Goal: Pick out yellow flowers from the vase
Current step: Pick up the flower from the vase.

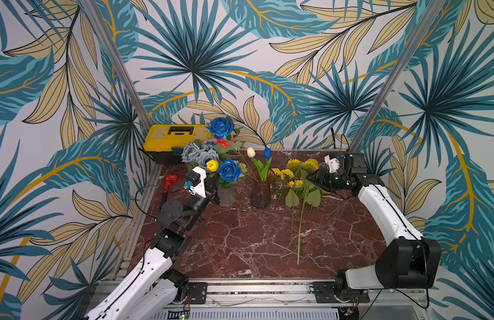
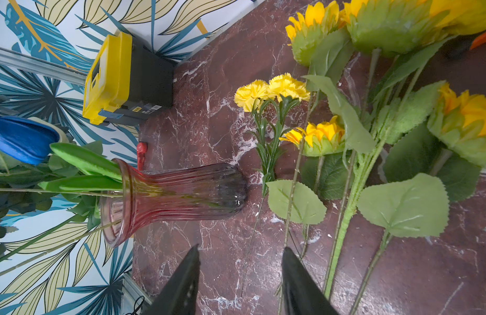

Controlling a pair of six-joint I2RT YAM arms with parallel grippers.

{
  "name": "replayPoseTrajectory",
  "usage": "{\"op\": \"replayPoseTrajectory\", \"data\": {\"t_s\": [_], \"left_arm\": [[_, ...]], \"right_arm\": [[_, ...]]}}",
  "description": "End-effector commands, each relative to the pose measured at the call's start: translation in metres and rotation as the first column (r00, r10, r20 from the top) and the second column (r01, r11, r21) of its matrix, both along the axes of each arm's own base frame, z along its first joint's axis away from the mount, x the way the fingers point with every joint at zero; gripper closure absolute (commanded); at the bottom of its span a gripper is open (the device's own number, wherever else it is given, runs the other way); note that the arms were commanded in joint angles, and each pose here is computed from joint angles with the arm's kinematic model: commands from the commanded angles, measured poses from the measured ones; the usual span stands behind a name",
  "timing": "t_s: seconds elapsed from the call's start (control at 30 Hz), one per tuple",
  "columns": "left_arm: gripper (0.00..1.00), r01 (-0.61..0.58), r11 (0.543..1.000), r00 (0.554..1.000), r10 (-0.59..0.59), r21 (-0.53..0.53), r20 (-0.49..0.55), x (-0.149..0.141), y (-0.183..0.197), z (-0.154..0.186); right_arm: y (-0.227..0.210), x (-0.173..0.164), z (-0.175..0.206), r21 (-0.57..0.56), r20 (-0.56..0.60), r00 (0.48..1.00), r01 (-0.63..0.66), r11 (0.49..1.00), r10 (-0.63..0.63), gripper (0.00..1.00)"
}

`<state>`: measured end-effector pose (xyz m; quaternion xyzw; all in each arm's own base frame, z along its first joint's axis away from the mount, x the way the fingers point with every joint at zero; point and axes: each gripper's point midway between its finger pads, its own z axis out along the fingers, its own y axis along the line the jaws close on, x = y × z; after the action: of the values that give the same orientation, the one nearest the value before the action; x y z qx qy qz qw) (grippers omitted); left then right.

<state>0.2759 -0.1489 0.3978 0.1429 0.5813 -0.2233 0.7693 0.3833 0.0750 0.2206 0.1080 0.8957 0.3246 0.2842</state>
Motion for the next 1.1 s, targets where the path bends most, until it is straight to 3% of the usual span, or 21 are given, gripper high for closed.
{"op": "replayPoseTrajectory", "data": {"t_s": [0.0, 0.4, 0.67, 0.9, 1.07], "left_arm": [[0.91, 0.0, 1.0, 1.0, 0.0, -0.014, 0.02, -0.011, 0.007, 0.019], [0.91, -0.02, 0.999, 0.998, 0.023, -0.046, 0.058, -0.028, 0.021, 0.066], [0.91, 0.009, 1.0, 1.0, -0.01, 0.014, 0.017, -0.056, 0.026, 0.09], [0.91, 0.195, 0.978, 0.981, -0.192, 0.078, -0.037, -0.108, 0.016, 0.092], [0.91, 0.462, 0.88, 0.887, -0.461, 0.109, -0.036, -0.16, -0.008, 0.101]], "right_arm": [[0.005, -0.008, 0.002, 0.015, 0.009, 1.0, -0.014, 1.0, 0.014, 0.51], [0.006, -0.009, 0.002, 0.02, 0.006, 1.0, -0.018, 1.0, 0.018, 0.5], [0.006, -0.01, 0.001, 0.021, 0.003, 1.0, -0.023, 0.999, 0.023, 0.5], [0.008, -0.012, 0.003, 0.032, 0.01, 0.999, -0.033, 0.999, 0.032, 0.5], [0.006, -0.015, 0.0, 0.004, 0.014, 0.999, -0.031, 0.999, 0.031, 0.5]]}}
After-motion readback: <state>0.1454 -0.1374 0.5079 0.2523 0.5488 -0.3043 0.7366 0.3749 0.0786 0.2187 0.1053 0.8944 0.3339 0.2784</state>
